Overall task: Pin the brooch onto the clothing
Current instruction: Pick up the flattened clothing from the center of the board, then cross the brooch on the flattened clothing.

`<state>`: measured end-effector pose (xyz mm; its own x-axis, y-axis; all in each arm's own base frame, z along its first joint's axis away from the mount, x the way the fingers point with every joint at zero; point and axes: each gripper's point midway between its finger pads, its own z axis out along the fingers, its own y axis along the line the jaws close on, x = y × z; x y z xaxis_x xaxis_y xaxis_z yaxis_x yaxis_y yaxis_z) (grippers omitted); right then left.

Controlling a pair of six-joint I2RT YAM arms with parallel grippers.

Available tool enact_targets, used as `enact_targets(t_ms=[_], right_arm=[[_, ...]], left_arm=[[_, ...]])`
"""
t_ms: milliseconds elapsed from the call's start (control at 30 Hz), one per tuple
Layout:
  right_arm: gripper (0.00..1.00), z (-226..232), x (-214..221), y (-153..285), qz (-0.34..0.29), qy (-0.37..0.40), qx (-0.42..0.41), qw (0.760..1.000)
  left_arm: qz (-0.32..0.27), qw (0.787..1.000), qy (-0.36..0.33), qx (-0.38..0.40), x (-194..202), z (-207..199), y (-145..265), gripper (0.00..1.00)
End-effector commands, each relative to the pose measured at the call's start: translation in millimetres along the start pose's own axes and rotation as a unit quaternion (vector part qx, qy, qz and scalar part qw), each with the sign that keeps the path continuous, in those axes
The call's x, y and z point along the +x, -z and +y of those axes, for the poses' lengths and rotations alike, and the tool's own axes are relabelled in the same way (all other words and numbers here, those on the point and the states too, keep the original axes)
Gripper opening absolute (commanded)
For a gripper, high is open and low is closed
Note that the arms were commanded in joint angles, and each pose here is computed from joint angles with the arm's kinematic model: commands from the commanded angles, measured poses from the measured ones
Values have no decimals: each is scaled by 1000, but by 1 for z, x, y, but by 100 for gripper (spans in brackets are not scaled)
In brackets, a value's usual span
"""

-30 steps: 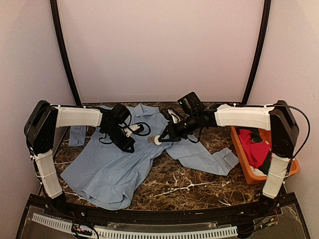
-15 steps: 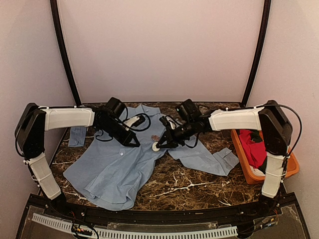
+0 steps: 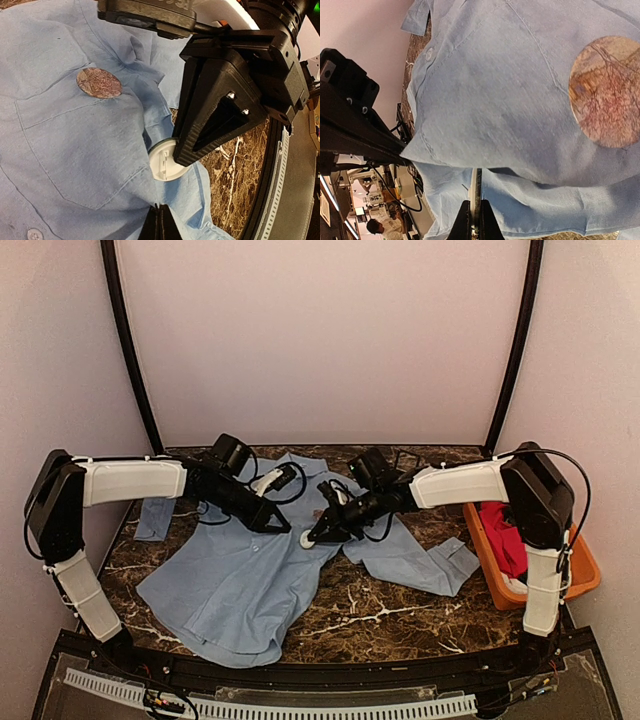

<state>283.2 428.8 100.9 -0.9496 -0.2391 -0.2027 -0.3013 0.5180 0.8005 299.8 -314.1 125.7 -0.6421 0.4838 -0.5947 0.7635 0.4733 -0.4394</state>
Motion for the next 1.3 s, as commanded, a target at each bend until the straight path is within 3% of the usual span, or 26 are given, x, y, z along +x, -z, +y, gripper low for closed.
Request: enact_targets(t_ms=[0, 1267], right_arm=[[0, 3, -12, 1, -12, -8, -15, 1000], [0, 27, -3, -4, 46, -23, -102, 993]], left_arm=[[-5, 999, -23, 23, -2, -22, 3, 1], [-12, 999, -37, 31, -2, -33, -3, 1]])
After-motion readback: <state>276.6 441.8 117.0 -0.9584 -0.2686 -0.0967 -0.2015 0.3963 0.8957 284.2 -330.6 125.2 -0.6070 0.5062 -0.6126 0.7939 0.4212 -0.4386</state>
